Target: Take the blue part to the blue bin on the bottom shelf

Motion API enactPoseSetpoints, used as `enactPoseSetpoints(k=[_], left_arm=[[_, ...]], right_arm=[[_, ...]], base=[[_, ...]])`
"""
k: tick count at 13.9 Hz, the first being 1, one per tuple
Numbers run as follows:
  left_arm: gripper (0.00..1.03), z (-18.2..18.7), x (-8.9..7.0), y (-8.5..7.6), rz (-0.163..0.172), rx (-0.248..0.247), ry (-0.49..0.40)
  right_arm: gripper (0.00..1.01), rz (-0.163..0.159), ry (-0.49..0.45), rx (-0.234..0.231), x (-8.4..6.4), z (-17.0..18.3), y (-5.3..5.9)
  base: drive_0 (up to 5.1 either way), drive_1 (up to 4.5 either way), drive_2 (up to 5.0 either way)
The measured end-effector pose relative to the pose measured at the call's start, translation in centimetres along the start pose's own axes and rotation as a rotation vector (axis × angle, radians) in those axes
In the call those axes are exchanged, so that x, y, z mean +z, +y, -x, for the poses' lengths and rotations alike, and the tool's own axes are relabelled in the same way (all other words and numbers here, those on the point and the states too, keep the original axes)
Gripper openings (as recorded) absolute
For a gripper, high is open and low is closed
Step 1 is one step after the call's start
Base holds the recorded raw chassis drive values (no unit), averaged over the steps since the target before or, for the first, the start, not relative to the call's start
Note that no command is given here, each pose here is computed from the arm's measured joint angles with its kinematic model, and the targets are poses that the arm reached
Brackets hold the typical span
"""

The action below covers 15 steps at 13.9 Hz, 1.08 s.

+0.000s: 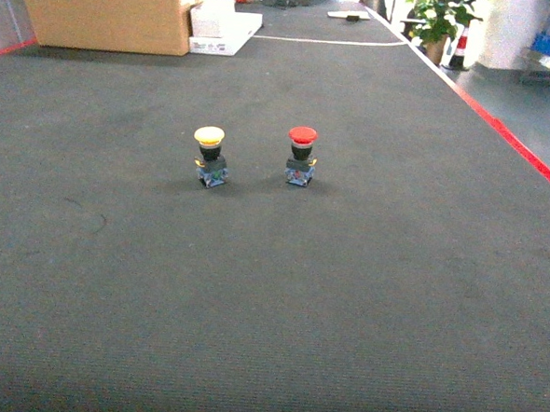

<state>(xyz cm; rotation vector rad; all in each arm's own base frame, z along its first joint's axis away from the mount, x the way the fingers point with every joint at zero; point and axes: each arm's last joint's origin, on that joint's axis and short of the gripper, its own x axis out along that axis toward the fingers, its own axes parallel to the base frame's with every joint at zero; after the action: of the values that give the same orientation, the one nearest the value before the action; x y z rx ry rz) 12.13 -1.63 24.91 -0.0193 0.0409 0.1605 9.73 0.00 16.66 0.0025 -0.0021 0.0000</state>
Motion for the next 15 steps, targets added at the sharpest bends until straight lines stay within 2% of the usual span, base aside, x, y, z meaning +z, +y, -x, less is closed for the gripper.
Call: enactPoseSetpoints(k=[2, 4, 9, 14, 15], left_arm=[[0.44, 2.49, 0.75, 0.40, 0.028, -0.019, -0.079], [0.44, 2.29, 0.97, 0.43, 0.015, -0.012, -0.048], [0.44, 2.31, 1.01, 0.41, 0.017, -0.017, -0.052], [0.44, 2.29, 0.96, 0.40, 0.015, -0.017, -0.047], [0.44, 2.44, 1.16, 0.46, 0.024, -0.017, -0.066]], right_arm=[[0.98, 0.000, 0.000, 0.000, 0.00, 0.00, 0.00], [0.98, 0.000, 0.000, 0.000, 0.00, 0.00, 0.00], [0.98, 0.000, 0.000, 0.000, 0.00, 0.00, 0.00], [0.98, 0.000, -0.002, 0.000, 0.02, 0.00, 0.00], [0.98, 0.000, -0.001, 0.000, 0.01, 0.00, 0.00]], base=[[0.0, 0.00, 0.0], [0.0, 0.00, 0.0], [0.0, 0.00, 0.0], [0.0, -4.11, 4.1], [0.0, 0.00, 0.0]])
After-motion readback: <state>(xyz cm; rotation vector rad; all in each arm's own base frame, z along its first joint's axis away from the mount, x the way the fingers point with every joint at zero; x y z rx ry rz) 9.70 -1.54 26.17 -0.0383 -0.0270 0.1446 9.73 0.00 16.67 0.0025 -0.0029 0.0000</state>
